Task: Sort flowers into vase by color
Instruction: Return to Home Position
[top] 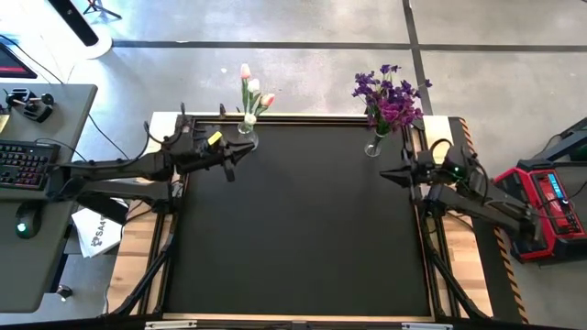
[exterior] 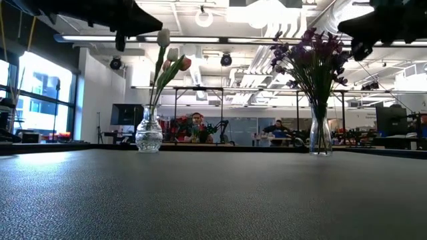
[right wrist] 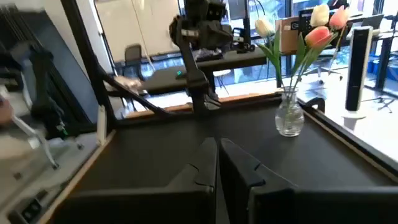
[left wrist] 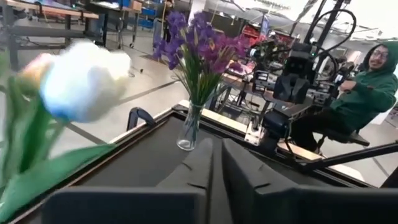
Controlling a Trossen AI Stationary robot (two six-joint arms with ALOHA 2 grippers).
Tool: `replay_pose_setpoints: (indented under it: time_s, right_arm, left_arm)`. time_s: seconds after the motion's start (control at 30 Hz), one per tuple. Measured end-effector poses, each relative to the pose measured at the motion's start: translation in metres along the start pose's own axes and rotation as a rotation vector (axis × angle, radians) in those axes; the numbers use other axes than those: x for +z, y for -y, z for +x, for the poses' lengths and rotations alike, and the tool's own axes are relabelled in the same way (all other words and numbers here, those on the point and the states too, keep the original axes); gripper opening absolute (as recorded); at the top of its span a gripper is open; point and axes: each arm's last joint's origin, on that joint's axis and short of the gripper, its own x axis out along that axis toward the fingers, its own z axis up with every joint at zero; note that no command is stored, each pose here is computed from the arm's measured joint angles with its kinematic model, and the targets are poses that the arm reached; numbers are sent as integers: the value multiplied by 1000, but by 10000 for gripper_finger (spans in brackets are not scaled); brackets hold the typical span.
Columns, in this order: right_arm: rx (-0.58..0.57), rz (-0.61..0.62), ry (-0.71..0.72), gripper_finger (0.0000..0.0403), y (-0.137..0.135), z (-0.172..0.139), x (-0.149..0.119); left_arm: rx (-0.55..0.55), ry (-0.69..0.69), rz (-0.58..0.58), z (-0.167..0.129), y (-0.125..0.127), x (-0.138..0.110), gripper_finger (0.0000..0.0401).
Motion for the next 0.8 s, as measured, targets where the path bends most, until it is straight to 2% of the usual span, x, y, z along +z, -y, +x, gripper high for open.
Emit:
replay_pose_setpoints:
  time_s: [0.07, 0.33, 0.53, 0.8]
  right_arm:
    - [10, 34, 25, 3, -1, -2, -5]
    - [104, 148, 193, 0, -3, 5, -41]
    - [237, 115, 174, 0, -11, 15, -66]
    - [347, 28, 152, 0, -26, 16, -69]
  left_arm:
    - [2, -11, -2, 4, 2, -3, 6]
    - [31, 2, 17, 18, 14, -13, 2]
    - [16, 9, 23, 25, 18, -16, 2]
    - [22, 14, 23, 24, 18, -16, 1]
